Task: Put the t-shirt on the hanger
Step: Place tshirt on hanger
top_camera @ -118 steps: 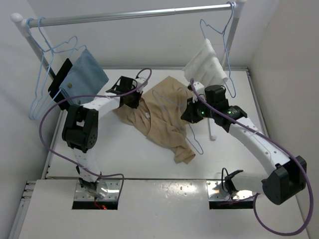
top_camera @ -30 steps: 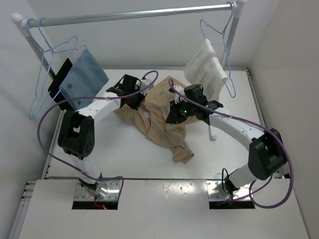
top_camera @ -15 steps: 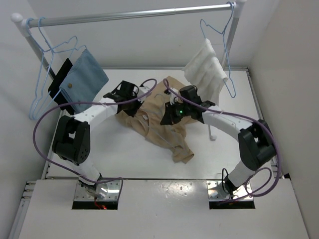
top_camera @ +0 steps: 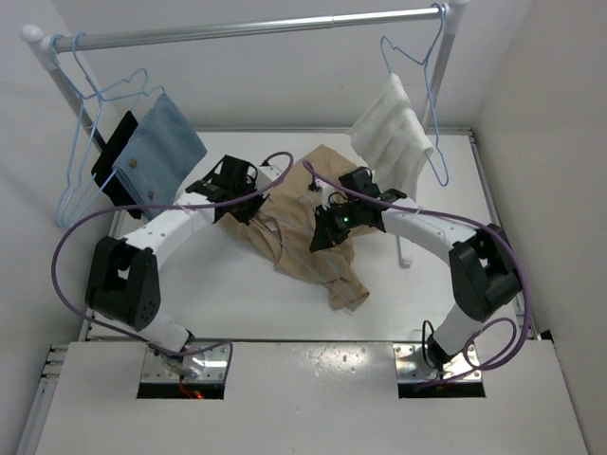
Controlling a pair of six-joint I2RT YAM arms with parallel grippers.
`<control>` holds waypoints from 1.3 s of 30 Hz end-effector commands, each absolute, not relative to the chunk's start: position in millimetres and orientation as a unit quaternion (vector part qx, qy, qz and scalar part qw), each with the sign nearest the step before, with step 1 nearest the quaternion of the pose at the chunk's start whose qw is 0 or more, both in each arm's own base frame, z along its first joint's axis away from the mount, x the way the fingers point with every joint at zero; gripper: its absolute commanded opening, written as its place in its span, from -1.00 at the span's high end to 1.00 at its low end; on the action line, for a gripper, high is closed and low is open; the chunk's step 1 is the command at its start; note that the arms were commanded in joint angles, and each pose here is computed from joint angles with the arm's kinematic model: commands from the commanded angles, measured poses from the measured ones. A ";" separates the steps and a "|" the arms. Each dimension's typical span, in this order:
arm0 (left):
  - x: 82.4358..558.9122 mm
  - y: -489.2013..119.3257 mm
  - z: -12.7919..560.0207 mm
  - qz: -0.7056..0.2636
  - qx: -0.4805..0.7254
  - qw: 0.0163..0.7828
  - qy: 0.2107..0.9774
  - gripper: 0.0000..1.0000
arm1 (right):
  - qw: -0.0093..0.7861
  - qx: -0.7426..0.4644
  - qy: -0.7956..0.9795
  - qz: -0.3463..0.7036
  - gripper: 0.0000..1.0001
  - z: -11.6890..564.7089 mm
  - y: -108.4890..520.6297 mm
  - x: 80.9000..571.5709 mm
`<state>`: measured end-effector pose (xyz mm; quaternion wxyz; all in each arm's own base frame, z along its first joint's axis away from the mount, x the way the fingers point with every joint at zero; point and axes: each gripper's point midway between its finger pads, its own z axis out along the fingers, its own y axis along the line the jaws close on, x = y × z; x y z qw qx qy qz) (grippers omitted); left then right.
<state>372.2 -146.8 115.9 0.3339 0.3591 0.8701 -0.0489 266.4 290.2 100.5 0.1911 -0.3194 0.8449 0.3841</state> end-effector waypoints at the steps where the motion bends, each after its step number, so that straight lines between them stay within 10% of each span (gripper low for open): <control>1: 358.4 -141.5 132.1 -0.047 0.366 0.352 0.860 0.99 | 0.184 -0.346 0.836 0.385 1.00 112.0 284.9 252.5; 27: 286.0 -189.2 246.5 -0.184 0.371 0.474 0.777 0.99 | 0.380 -0.217 0.758 0.484 1.00 211.8 353.1 278.4; 39: 294.9 -174.2 267.4 -0.136 0.363 0.515 0.764 0.99 | 0.283 -0.336 0.792 0.425 1.00 158.5 318.8 221.1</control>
